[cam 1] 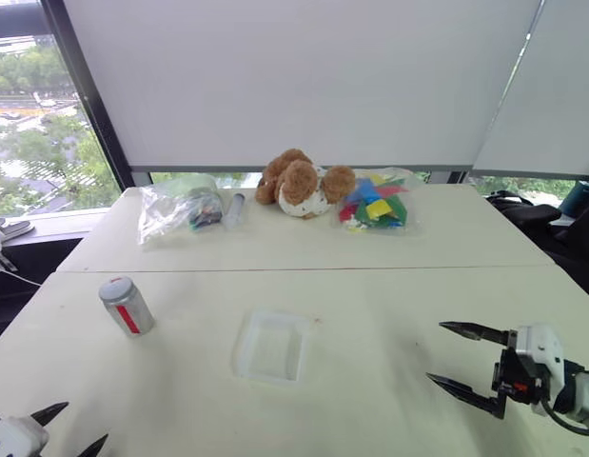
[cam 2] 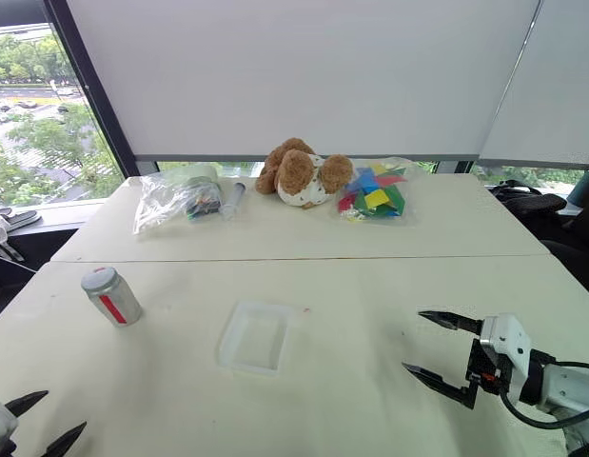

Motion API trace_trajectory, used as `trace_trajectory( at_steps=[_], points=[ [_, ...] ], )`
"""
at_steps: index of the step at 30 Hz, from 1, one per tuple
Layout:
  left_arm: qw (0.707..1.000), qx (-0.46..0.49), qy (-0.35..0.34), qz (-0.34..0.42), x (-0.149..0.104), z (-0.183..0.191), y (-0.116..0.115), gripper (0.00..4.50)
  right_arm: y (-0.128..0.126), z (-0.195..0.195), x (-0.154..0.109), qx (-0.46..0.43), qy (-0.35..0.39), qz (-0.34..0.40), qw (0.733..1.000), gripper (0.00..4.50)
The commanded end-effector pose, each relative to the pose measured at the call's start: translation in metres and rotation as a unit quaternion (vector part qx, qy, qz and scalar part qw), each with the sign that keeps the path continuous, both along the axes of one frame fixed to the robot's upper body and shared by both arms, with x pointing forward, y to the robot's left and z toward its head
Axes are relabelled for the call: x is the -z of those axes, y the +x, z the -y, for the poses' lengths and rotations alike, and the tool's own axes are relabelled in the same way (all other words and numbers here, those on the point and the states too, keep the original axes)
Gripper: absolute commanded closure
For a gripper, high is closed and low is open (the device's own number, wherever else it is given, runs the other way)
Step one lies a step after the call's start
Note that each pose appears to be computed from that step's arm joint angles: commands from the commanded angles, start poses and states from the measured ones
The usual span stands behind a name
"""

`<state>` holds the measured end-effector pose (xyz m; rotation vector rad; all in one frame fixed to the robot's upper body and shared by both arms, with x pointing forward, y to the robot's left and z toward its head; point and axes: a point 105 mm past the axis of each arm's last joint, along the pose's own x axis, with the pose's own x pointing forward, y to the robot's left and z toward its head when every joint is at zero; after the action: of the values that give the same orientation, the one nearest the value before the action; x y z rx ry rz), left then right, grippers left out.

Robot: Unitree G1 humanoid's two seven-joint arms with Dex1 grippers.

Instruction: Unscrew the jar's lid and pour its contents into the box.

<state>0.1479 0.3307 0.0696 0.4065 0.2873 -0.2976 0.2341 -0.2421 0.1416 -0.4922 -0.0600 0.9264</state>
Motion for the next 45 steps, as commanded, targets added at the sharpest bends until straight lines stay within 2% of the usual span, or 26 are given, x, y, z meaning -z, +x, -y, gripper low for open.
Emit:
trace_trajectory(
  at_steps=[1,3,7,9,13,17,25,29,36,40,45],
  points=[
    [0.999,-0.006,0.014,0.030,-0.016,-0.004,-0.001,0.03,0.003,-0.009,-0.015,-0.018,0.004,0.021,1.000,0.00],
    [0.998,-0.035,-0.012,0.052,-0.023,-0.008,0.001,0.03,0.011,-0.019,-0.021,-0.026,0.020,0.031,0.999,0.00],
    [0.985,-0.107,-0.104,0.092,-0.028,-0.017,-0.004,0.03,0.028,-0.058,-0.050,-0.059,0.116,0.084,0.988,0.00],
    [0.967,-0.175,-0.141,0.118,-0.023,-0.026,-0.012,0.03,0.027,-0.083,-0.058,-0.107,0.169,0.051,0.978,0.00],
    [0.938,-0.270,-0.169,0.139,-0.002,-0.030,-0.032,0.03,0.030,-0.118,-0.077,-0.153,0.191,0.105,0.964,0.00],
    [0.929,-0.296,-0.157,0.160,0.007,-0.018,-0.037,0.03,0.026,-0.134,-0.077,-0.200,0.184,0.121,0.955,0.00],
    [0.909,-0.302,-0.152,0.242,-0.030,0.018,0.014,0.03,0.021,-0.119,-0.054,-0.235,0.153,0.070,0.957,0.00],
    [0.899,-0.302,-0.155,0.277,-0.051,0.044,0.050,0.03,0.025,-0.108,-0.046,-0.220,0.147,0.068,0.962,0.00],
    [0.897,-0.307,-0.166,0.273,-0.055,0.063,0.096,0.03,0.026,-0.098,-0.039,-0.207,0.145,0.063,0.966,0.00],
    [0.890,-0.319,-0.167,0.282,-0.058,0.063,0.119,0.03,0.024,-0.098,-0.034,-0.204,0.145,0.061,0.966,0.00],
    [0.895,-0.306,-0.154,0.285,-0.061,0.065,0.144,0.03,0.022,-0.100,-0.031,-0.198,0.148,0.062,0.967,0.00]
  ],
)
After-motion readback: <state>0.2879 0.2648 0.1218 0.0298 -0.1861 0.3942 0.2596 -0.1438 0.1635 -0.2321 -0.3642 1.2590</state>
